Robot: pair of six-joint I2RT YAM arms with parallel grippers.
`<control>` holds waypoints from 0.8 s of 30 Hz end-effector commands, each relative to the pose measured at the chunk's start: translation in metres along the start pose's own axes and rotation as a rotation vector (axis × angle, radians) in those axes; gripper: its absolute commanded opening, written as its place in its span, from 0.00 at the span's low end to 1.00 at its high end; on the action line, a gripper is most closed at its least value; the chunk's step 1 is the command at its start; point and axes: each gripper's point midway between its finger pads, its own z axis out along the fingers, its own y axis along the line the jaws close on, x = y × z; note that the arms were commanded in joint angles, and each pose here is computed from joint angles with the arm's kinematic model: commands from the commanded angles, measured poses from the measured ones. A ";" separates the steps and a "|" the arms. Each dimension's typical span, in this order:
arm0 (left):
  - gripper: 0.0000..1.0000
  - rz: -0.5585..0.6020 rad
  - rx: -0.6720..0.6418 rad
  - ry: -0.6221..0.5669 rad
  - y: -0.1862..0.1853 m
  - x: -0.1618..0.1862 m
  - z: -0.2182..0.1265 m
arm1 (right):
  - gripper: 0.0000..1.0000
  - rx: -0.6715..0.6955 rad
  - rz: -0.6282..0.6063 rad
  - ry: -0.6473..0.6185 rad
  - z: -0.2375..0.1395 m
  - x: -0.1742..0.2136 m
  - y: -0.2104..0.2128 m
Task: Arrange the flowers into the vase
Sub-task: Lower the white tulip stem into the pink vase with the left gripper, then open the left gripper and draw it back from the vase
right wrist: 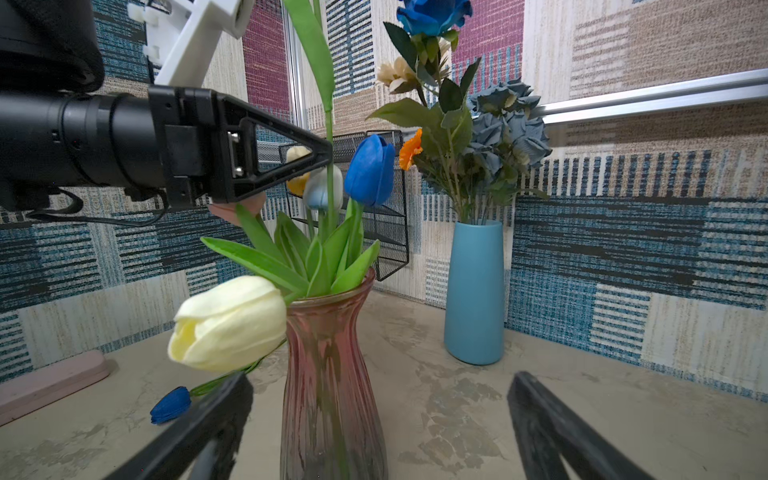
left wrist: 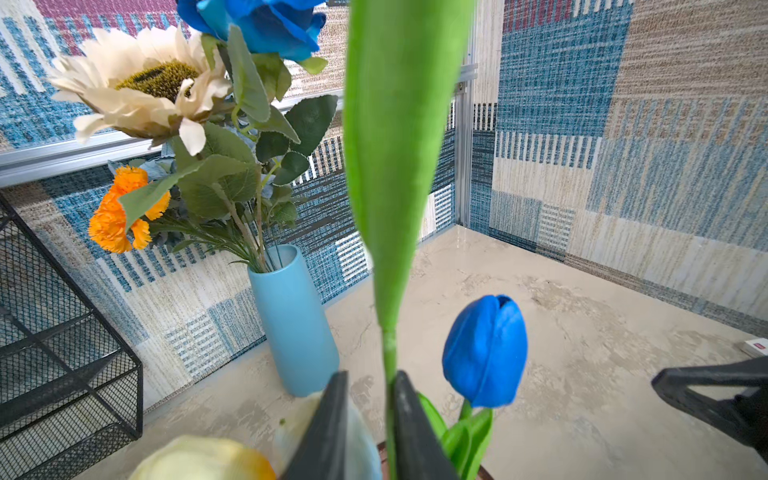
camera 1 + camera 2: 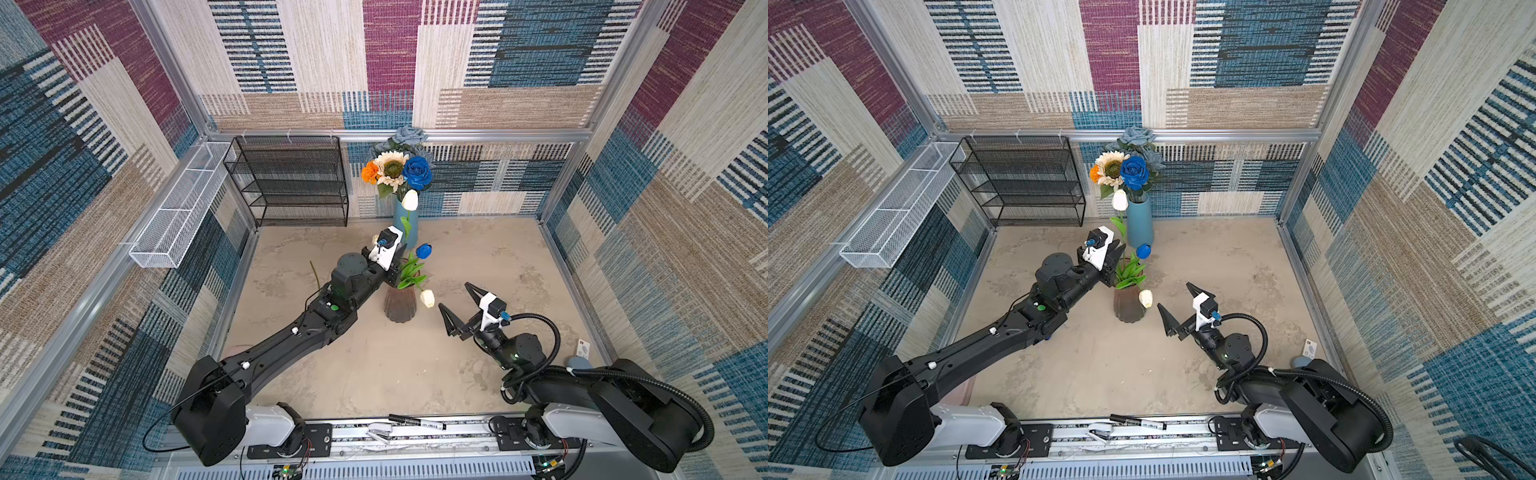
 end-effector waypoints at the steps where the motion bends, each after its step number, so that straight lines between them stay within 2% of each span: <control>1: 0.38 0.013 0.034 0.030 -0.005 0.003 0.001 | 1.00 -0.004 0.003 -0.044 0.001 -0.011 0.001; 5: 0.39 0.008 0.033 0.017 -0.003 -0.007 -0.006 | 1.00 -0.003 0.002 -0.044 0.001 -0.011 0.001; 8: 0.34 0.035 0.044 0.057 -0.003 -0.013 -0.012 | 1.00 -0.004 0.004 -0.047 0.001 -0.012 0.001; 24: 0.24 0.157 0.175 0.537 -0.013 0.038 -0.027 | 1.00 -0.004 0.005 -0.043 0.001 -0.011 0.001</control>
